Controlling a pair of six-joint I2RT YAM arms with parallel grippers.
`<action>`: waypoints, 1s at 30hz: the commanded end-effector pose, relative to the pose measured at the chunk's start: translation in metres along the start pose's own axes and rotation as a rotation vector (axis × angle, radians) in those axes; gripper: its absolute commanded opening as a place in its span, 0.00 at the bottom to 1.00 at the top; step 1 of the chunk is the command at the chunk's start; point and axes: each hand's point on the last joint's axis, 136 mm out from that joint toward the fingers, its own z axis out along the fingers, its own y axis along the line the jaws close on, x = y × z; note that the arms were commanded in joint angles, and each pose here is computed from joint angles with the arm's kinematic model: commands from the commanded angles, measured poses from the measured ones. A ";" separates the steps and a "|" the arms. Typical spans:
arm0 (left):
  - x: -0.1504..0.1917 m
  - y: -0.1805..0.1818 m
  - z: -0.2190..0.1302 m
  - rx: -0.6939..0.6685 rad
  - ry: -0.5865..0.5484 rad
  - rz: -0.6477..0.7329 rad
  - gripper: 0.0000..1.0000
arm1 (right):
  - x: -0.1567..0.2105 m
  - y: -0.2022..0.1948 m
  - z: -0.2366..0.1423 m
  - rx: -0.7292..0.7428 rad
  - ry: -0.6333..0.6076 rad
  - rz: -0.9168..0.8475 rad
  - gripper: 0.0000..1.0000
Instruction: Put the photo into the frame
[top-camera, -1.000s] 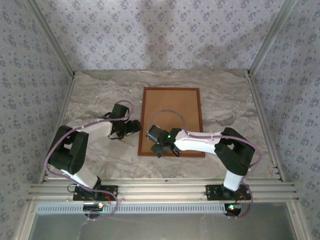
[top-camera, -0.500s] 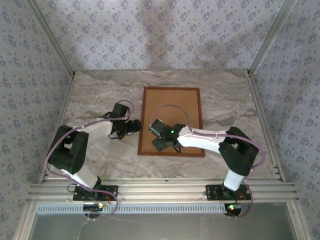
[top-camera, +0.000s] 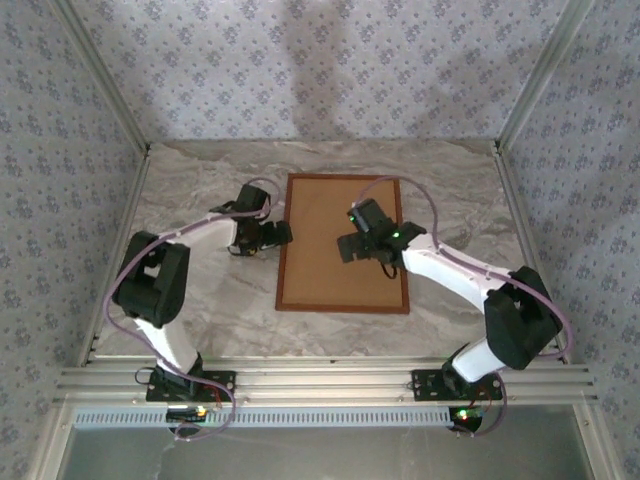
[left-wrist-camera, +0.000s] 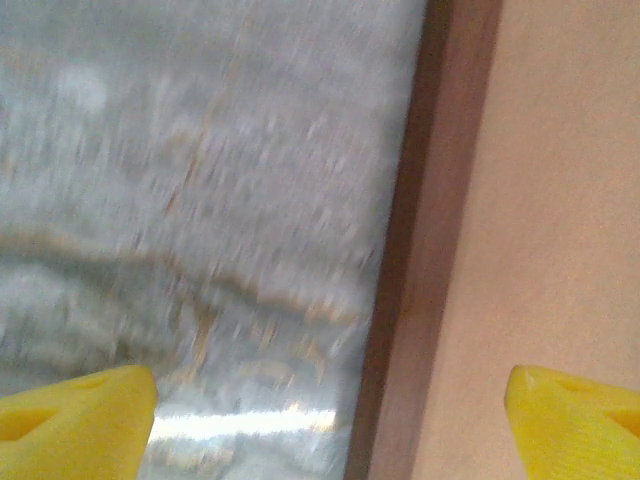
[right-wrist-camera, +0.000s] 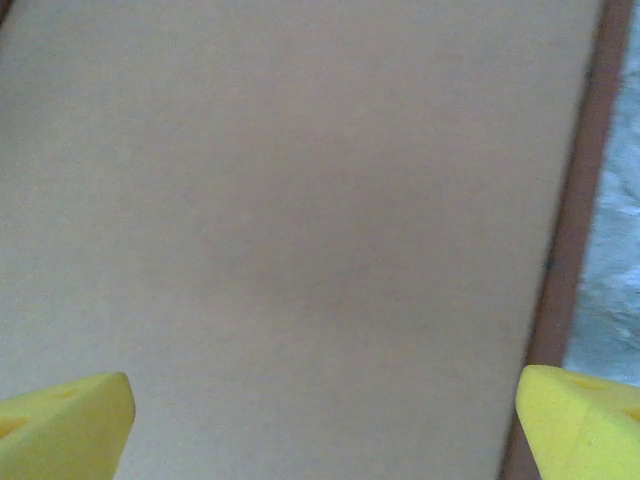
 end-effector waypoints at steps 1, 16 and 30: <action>-0.012 0.000 0.009 -0.052 0.023 0.054 0.89 | -0.005 -0.027 -0.004 0.013 -0.017 0.072 1.00; -0.024 -0.013 0.040 -0.083 0.107 0.128 0.58 | 0.001 -0.146 0.015 0.082 -0.024 0.452 1.00; 0.015 0.003 0.041 -0.176 0.214 0.298 0.13 | -0.004 -0.151 0.058 0.044 0.114 0.427 0.80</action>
